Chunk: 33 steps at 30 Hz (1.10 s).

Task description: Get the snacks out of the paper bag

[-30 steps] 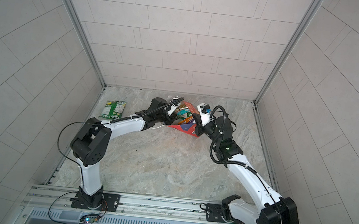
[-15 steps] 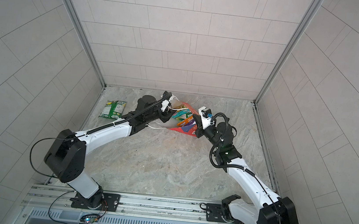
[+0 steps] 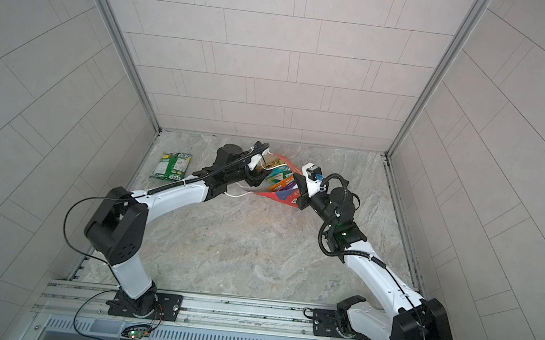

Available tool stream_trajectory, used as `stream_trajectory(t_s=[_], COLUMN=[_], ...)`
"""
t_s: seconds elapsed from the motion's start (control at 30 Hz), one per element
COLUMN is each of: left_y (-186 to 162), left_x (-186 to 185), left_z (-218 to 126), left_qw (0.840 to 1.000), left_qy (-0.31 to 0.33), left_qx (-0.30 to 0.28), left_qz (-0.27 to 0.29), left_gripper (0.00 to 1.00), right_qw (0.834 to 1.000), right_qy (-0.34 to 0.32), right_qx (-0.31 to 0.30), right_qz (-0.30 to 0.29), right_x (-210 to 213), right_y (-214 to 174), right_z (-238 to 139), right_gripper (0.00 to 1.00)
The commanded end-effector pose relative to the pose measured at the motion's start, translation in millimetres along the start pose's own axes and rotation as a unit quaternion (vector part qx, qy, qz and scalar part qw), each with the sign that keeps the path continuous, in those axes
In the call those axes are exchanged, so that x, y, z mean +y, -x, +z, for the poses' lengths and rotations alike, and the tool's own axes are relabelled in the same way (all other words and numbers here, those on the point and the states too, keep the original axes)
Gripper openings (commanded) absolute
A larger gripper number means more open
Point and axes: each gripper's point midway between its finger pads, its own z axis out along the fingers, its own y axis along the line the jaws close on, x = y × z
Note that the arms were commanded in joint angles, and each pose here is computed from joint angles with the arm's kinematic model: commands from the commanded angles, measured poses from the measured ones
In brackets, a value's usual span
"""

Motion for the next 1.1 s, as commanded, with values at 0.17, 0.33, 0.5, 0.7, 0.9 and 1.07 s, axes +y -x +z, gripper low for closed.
stream_trajectory(t_s=[0.17,0.33,0.5,0.7,0.9,1.07], left_y=[1.1,7.3,37.1,66.7,47.3,22.8], left_x=[-2.5,-1.2,0.9,-7.4,-33.1,-46.0], left_z=[28.2,16.6,-23.1,-70.9,-84.4,-76.8], left_qw=[0.999,0.999,0.998,0.993,0.989,0.985], left_qy=[-0.025,-0.013,0.005,-0.002,-0.057,-0.099], left_qx=[0.005,-0.015,-0.062,-0.111,-0.106,-0.056], left_qz=[0.038,0.032,0.03,0.044,0.091,0.133], left_gripper=[0.75,0.75,0.74,0.72,0.59,0.55], right_qw=[0.999,1.0,1.0,0.999,0.998,0.999], right_qy=[0.028,0.0,-0.023,-0.03,-0.013,-0.014], right_qx=[-0.013,-0.006,-0.002,0.001,0.0,-0.005], right_qz=[-0.008,0.004,0.021,0.031,0.055,0.051], right_x=[9.8,-1.3,-12.7,-19.1,-21.1,-21.4], right_y=[5.3,6.2,9.5,13.3,17.9,17.9], right_z=[-1.2,-0.7,-0.3,-0.1,2.9,1.6], right_gripper=[0.0,0.0,0.0,0.0,0.0,0.0])
